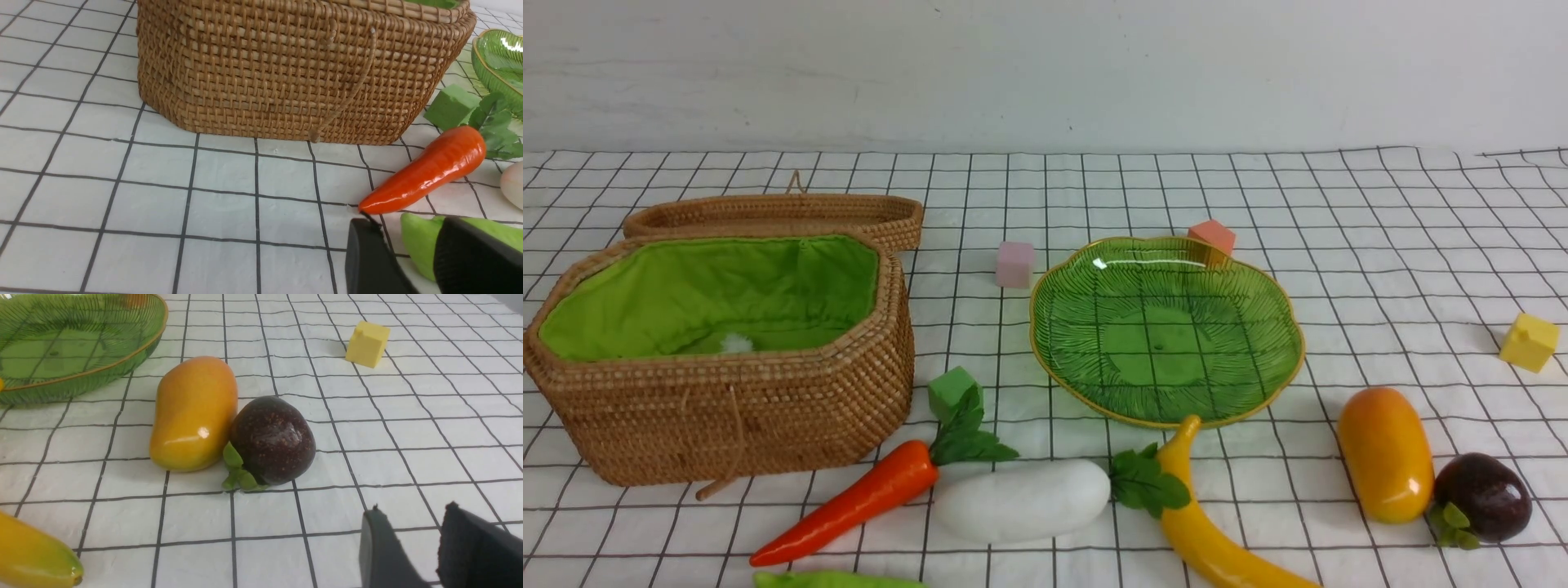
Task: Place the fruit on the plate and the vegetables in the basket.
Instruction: Use the right arm to grab a banana and put it into the right plate
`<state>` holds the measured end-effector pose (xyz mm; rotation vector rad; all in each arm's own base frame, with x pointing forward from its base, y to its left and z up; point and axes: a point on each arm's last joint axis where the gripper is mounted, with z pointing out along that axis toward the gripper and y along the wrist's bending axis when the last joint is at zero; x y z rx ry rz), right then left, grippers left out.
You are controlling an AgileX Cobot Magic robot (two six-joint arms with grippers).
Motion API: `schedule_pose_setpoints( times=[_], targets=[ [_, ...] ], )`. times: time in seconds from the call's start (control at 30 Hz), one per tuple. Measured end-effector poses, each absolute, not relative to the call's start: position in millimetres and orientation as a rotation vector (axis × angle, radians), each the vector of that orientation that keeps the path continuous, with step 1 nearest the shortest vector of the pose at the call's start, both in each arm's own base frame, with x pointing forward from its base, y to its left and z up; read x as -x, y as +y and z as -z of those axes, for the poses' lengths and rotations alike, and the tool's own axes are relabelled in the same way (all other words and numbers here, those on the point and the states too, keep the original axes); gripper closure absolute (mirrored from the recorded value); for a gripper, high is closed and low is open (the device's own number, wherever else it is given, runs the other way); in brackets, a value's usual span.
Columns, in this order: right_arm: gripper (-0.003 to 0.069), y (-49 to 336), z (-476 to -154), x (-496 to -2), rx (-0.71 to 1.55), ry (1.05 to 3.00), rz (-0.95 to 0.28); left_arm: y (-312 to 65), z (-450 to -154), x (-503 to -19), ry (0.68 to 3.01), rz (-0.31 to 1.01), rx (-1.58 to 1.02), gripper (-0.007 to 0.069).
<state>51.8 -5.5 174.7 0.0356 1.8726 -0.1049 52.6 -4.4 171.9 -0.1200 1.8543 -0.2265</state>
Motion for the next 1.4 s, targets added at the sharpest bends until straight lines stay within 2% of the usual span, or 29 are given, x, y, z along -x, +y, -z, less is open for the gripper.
schedule_pose_setpoints(
  times=[0.13, 0.27, 0.4, 0.43, 0.6, 0.7, 0.8, 0.83, 0.9, 0.93, 0.97, 1.03, 1.07, 1.17, 1.23, 1.3, 1.33, 1.37, 1.4],
  targets=[
    [0.0421, -5.4, -175.1, -52.0, -0.035, 1.865, 0.105, -4.4, -171.9, -52.6, 1.854, 0.227, 0.12, 0.0386],
    [0.0421, -4.9, -180.8, -54.7, -0.041, 1.769, 0.092, -4.4, -171.9, -52.6, 1.854, 0.227, 0.12, 0.0386],
    [0.0421, -4.7, -199.0, -56.5, -0.064, 1.57, 0.064, -4.4, -171.9, -52.6, 1.854, 0.227, 0.12, 0.0386],
    [0.0421, -4.6, -199.8, -56.5, -0.064, 1.57, 0.064, -4.4, -171.9, -52.6, 1.854, 0.227, 0.12, 0.0386],
    [0.0421, -3.9, -223.8, -53.0, -0.076, 1.289, 0.03, -4.4, -171.9, -52.6, 1.854, 0.227, 0.12, 0.0386],
    [0.0421, -3.1, -240.4, -46.4, -0.122, 1.088, -0.071, -4.4, -171.9, -52.6, 1.854, 0.227, 0.12, 0.0386],
    [0.0421, -2.7, -249.7, -42.2, -0.169, 0.997, -0.177, -4.4, -171.9, -52.6, 1.854, 0.227, 0.12, 0.0386],
    [0.0421, -2.3, -262.5, -38.5, -0.217, 0.956, -0.282, -4.4, -171.9, -52.6, 1.854, 0.227, 0.12, 0.0386],
    [0.0421, -1.8, -286.4, -31.5, -0.267, 0.92, -0.392, -4.4, -171.9, -52.6, 1.854, 0.227, 0.12, 0.0386],
    [0.0421, -1.8, -288.4, -31.1, -0.274, 0.928, -0.401, -4.4, -171.9, -52.6, 1.854, 0.227, 0.12, 0.0386],
    [0.0421, -1.2, -309.7, -23.5, -0.299, 0.918, -0.451, -4.4, -171.9, -52.6, 1.854, 0.227, 0.12, 0.0386],
    [0.0421, -0.5, -334.3, -14.7, -0.309, 0.907, -0.475, -4.4, -171.9, -52.6, 1.854, 0.227, 0.12, 0.0386],
    [0.0421, -0.1, -364.7, -7.5, -0.324, 0.949, -0.466, -4.4, -171.9, -52.6, 1.854, 0.227, 0.12, 0.0386],
    [0.0421, -0.9, -396.7, -4.8, -0.346, 1.021, -0.432, -4.4, -171.9, -52.6, 1.854, 0.227, 0.12, 0.0386],
    [0.0421, -4.3, -430.5, -13.9, -0.396, 1.181, -0.357, -4.4, -171.9, -52.6, 1.854, 0.227, 0.12, 0.0386],
    [0.0421, -8.0, -436.8, -28.2, -0.424, 1.324, -0.277, -4.4, -171.9, -52.6, 1.854, 0.227, 0.12, 0.0386],
    [0.0421, -11.1, -440.7, -38.6, -0.417, 1.428, -0.189, -4.4, -171.9, -52.6, 1.854, 0.227, 0.12, 0.0386],
    [0.0421, -12.0, -439.0, -43.5, -0.422, 1.468, -0.172, -4.4, -171.9, -52.6, 1.854, 0.227, 0.12, 0.0386],
    [0.0421, -15.5, -435.1, -59.3, -0.387, 1.605, -0.063, -4.4, -171.9, -52.6, 1.854, 0.227, 0.12, 0.0386]
  ],
)
